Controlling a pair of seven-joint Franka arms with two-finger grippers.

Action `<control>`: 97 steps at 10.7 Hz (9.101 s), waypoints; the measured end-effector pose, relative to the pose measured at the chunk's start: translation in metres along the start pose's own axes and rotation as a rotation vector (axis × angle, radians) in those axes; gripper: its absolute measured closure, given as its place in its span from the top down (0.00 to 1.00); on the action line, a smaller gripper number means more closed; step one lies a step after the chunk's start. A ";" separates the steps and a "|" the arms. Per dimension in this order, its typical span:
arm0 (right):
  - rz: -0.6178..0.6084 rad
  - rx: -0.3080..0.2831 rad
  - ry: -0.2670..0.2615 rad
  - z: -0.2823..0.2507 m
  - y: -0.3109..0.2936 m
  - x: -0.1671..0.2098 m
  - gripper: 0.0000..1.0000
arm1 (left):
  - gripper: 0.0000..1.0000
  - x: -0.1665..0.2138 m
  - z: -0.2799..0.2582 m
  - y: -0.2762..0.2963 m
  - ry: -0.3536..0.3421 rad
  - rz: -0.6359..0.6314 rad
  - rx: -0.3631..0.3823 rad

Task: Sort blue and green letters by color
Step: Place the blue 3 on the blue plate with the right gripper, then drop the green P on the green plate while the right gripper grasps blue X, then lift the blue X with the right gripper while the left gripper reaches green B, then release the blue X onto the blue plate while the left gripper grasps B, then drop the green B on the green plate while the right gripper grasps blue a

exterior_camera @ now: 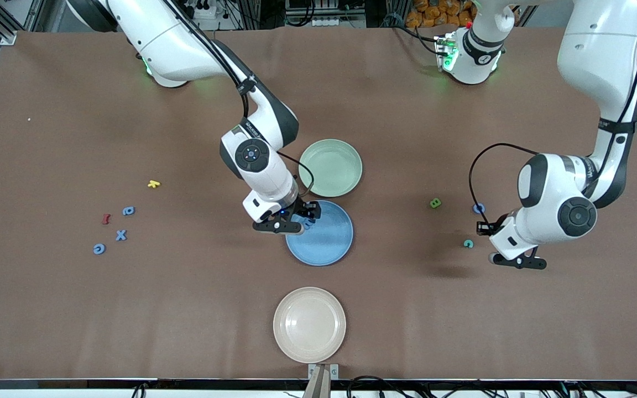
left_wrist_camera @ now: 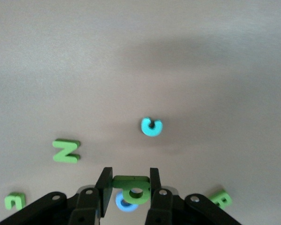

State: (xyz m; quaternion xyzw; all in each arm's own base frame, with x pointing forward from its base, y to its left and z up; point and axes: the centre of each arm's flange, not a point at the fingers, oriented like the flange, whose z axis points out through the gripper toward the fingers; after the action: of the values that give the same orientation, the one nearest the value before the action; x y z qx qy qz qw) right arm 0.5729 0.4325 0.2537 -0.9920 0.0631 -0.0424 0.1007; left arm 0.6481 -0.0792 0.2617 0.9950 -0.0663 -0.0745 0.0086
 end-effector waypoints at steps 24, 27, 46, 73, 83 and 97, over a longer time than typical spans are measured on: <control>-0.070 -0.254 -0.018 -0.058 0.497 0.130 1.00 | 0.36 -0.119 0.051 0.404 0.026 -0.268 -0.029; -0.073 -0.250 -0.012 -0.042 0.500 0.114 1.00 | 0.36 -0.146 0.083 0.437 0.021 -0.278 0.009; -0.076 -0.242 0.002 -0.020 0.505 0.089 0.30 | 1.00 -0.066 -0.075 0.097 0.061 0.236 0.133; -0.103 0.021 0.133 -0.009 0.040 0.063 0.30 | 0.57 -0.124 0.085 0.114 0.200 0.639 0.005; -0.031 0.048 0.109 0.009 -0.021 0.013 0.99 | 0.54 -0.123 0.101 0.110 0.175 0.654 0.004; -0.043 -0.221 0.022 -0.091 0.320 0.110 1.00 | 0.11 -0.106 0.091 0.110 0.210 0.642 0.003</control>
State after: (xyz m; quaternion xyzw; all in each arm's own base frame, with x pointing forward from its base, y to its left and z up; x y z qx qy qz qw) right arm 0.6355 0.0889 0.2849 -0.9977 0.0471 -0.0481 -0.0110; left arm 0.5164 -0.1744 0.1899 0.9256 -0.3750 0.0351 0.0371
